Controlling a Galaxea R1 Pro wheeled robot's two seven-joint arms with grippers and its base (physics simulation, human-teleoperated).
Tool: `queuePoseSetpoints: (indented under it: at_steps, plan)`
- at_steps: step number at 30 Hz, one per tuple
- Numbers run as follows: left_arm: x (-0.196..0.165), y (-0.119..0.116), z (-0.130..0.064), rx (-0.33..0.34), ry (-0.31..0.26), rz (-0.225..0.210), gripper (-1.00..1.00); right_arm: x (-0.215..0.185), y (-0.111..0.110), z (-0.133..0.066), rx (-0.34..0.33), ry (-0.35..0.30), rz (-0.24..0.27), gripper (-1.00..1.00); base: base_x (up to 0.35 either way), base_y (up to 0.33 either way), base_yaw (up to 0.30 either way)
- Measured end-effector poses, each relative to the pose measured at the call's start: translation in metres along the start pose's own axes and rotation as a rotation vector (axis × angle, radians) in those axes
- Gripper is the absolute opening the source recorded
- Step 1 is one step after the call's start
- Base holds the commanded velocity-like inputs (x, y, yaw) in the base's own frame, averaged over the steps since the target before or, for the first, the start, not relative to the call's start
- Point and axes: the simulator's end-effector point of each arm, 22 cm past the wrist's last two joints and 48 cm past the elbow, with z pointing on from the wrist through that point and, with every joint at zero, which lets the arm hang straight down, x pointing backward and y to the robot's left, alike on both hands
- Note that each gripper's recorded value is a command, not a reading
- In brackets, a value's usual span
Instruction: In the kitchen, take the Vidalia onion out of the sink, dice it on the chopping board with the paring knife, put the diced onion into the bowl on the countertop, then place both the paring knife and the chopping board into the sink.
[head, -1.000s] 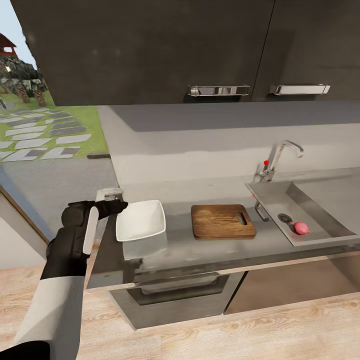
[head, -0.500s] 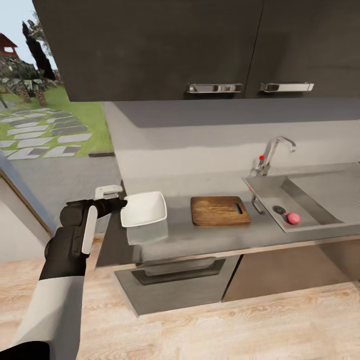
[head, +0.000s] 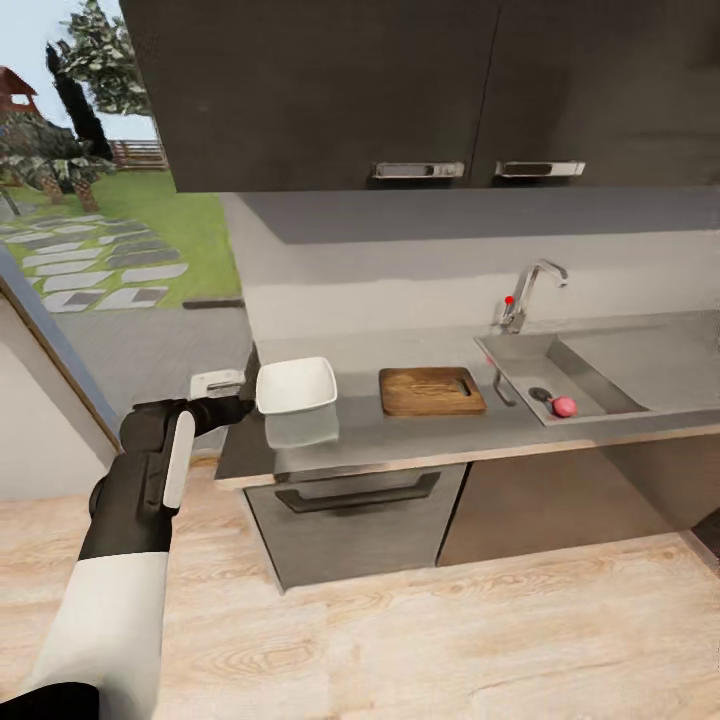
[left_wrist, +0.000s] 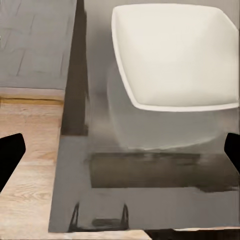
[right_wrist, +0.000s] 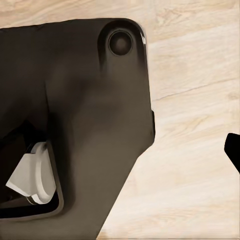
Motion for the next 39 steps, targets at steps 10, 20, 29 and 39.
queuePoseSetpoints:
  at_steps: [10,20,29,39]
  plan:
    - [0.000,0.000,0.000,0.000,0.001,0.000,1.00,0.000,0.000,0.000,0.000,-0.001,0.000,1.00,-0.345,0.000,0.000]
    - [0.018,0.002,0.002,-0.002,0.028,0.000,1.00,-0.001,0.000,0.000,0.000,-0.003,0.000,1.00,-0.212,0.000,0.000]
    - [0.087,0.007,0.005,-0.007,0.128,0.003,1.00,-0.004,-0.002,0.001,0.003,-0.010,-0.001,1.00,-0.007,0.000,0.000]
    - [0.205,0.013,-0.010,-0.011,0.189,0.041,1.00,-0.008,-0.017,0.002,0.022,-0.020,-0.009,1.00,0.000,0.000,0.000]
